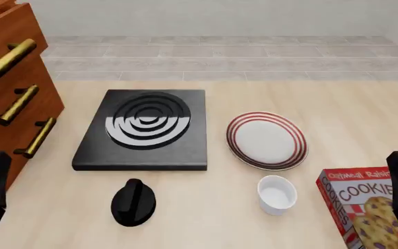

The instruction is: Pick the akita bowl in the top layer of the wooden cabinet and place it on the plate.

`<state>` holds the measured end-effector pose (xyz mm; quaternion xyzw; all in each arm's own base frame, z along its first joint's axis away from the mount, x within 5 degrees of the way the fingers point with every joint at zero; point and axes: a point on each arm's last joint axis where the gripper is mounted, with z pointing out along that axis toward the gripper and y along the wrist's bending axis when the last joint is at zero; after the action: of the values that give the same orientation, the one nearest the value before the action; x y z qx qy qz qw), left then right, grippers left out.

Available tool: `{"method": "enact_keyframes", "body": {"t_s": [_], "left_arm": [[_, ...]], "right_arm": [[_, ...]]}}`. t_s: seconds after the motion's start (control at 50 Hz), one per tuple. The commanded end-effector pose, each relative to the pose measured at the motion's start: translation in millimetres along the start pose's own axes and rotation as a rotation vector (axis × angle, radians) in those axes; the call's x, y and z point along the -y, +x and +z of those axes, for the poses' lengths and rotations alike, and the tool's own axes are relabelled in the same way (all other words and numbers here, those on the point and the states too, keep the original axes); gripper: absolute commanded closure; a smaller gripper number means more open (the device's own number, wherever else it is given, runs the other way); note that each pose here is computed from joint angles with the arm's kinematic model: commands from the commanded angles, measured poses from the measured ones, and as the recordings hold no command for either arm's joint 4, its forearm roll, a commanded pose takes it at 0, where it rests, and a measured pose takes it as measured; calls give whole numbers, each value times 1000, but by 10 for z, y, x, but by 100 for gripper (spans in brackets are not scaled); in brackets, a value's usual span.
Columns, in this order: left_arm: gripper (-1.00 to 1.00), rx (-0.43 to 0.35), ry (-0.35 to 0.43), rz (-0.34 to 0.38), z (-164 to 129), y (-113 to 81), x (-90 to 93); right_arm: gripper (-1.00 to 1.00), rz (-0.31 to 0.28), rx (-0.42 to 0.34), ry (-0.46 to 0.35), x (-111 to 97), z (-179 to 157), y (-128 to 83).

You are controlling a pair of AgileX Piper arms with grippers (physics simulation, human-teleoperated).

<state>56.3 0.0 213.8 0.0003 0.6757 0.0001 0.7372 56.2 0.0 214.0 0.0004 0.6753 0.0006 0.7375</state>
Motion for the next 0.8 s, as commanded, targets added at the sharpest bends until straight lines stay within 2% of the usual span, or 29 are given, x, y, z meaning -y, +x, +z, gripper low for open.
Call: {"method": "enact_keyframes", "body": {"t_s": [0.02, 0.12, 0.46, 0.5, 0.8], "left_arm": [[-100, -1, -1, -1, 3, -14, 0], [-100, -6, -3, 0, 13, -38, -2], [-100, 34, 30, -12, 55, -509, 17], [-100, 47, 35, -45, 46, -628, 18], [-100, 60, 63, -17, 71, -985, 34]], "right_arm": [[-100, -5, 0, 0, 0, 6, -10], [-100, -6, 1, 0, 0, 10, -15], [-100, -7, 4, 0, 0, 8, -15], [-100, -9, 4, 0, 0, 2, -13], [-100, -8, 7, 2, 1, 2, -16]]}}
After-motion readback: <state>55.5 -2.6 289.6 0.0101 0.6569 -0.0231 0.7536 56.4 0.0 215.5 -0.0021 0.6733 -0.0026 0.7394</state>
